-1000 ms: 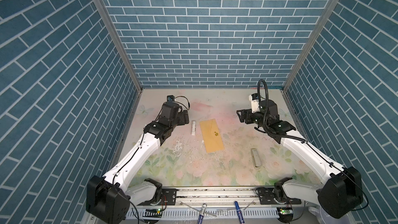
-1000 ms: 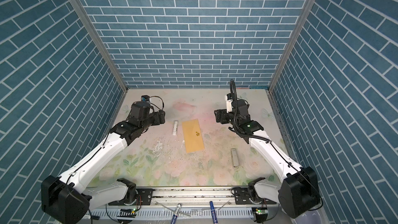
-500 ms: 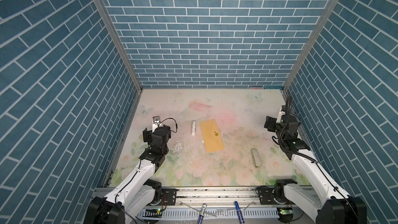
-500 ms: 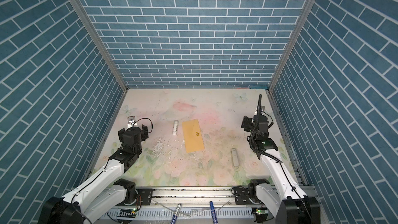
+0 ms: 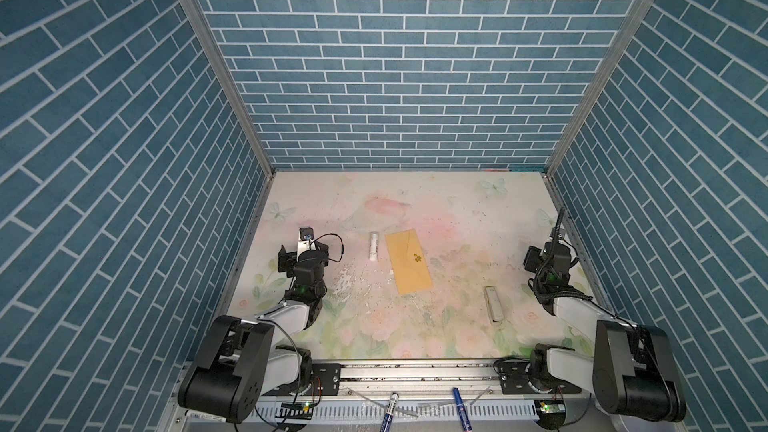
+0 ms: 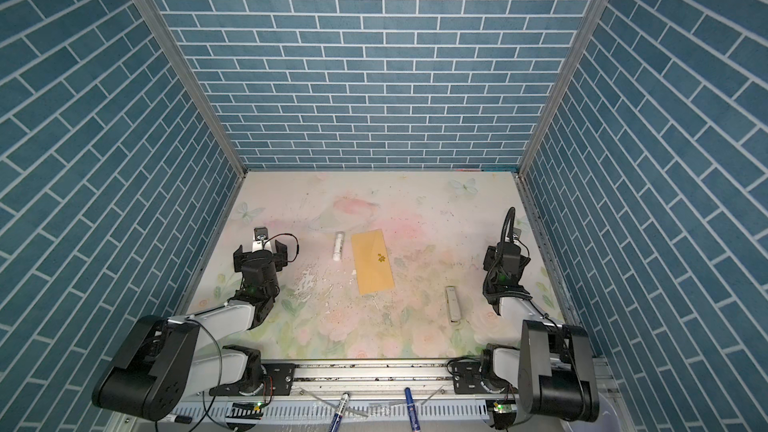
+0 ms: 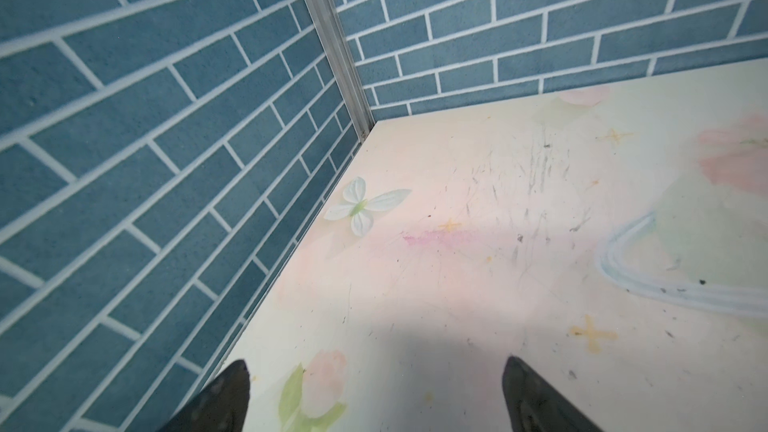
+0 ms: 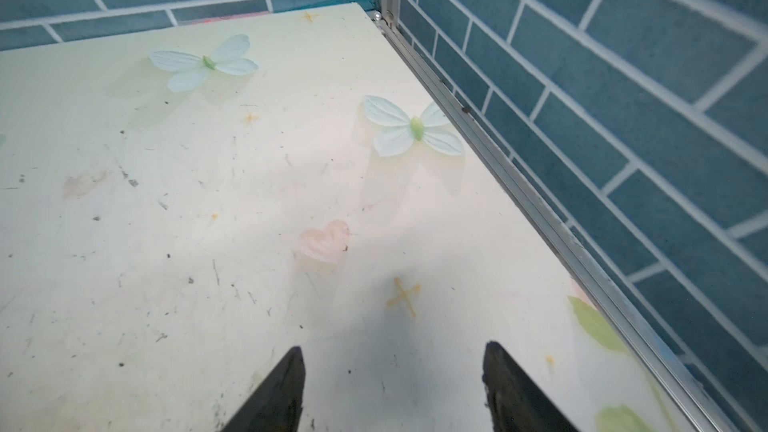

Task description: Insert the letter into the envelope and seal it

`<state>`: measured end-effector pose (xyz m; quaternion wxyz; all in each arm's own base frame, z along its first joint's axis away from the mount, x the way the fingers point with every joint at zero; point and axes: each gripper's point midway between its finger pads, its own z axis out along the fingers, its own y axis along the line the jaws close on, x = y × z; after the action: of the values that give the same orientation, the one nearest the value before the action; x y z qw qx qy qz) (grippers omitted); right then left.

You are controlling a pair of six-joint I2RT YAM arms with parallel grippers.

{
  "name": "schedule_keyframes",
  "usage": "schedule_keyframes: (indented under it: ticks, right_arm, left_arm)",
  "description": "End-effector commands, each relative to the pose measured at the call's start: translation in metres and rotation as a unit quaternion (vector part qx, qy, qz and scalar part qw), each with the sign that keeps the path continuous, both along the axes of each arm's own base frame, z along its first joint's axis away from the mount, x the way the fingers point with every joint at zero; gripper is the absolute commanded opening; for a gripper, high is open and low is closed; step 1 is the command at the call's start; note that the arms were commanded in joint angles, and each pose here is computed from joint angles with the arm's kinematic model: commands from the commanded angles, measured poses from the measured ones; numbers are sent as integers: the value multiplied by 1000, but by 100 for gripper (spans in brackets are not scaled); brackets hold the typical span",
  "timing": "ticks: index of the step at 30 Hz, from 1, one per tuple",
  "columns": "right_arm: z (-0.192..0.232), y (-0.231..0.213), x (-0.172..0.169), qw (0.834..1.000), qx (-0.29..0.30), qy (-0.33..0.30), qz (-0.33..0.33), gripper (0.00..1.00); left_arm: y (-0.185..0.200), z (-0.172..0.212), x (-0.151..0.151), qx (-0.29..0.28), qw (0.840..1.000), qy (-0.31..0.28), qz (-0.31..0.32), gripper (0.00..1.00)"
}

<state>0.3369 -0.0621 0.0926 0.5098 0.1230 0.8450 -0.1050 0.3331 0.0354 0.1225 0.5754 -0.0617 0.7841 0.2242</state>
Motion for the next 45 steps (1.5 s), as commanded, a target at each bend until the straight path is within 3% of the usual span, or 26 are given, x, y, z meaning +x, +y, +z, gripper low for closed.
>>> schedule_keyframes:
  ticks: [1, 7, 13, 17, 21, 35, 39, 45]
  right_arm:
    - [27, 7, 18, 996, -23, -76, 39, 69]
    - [19, 23, 36, 995, -11, -42, 95, 77]
    - [17, 34, 41, 991, -1, -36, 128, 86]
    - [24, 44, 46, 985, 19, -78, 150, 90]
    - [4, 46, 50, 984, 23, -85, 155, 98]
    - [-6, 44, 59, 987, 29, -51, 152, 99]
    - [-3, 33, 55, 991, 20, -64, 114, 99]
    - [-5, 49, 58, 985, 21, -53, 161, 99]
  left_arm:
    - [-9, 14, 14, -6, 999, -23, -31, 95]
    - [-13, 9, 23, -45, 997, -36, -60, 96]
    - [-18, -13, 33, -44, 995, -40, -76, 96]
    - [-19, -16, 36, -43, 996, -28, -78, 98]
    - [-21, -17, 40, -42, 996, -17, -83, 100]
    - [-12, -26, 57, -80, 993, 29, -83, 100]
    - [-12, -27, 56, -80, 993, 29, -82, 100]
    - [-14, -27, 56, -78, 992, 30, -90, 100]
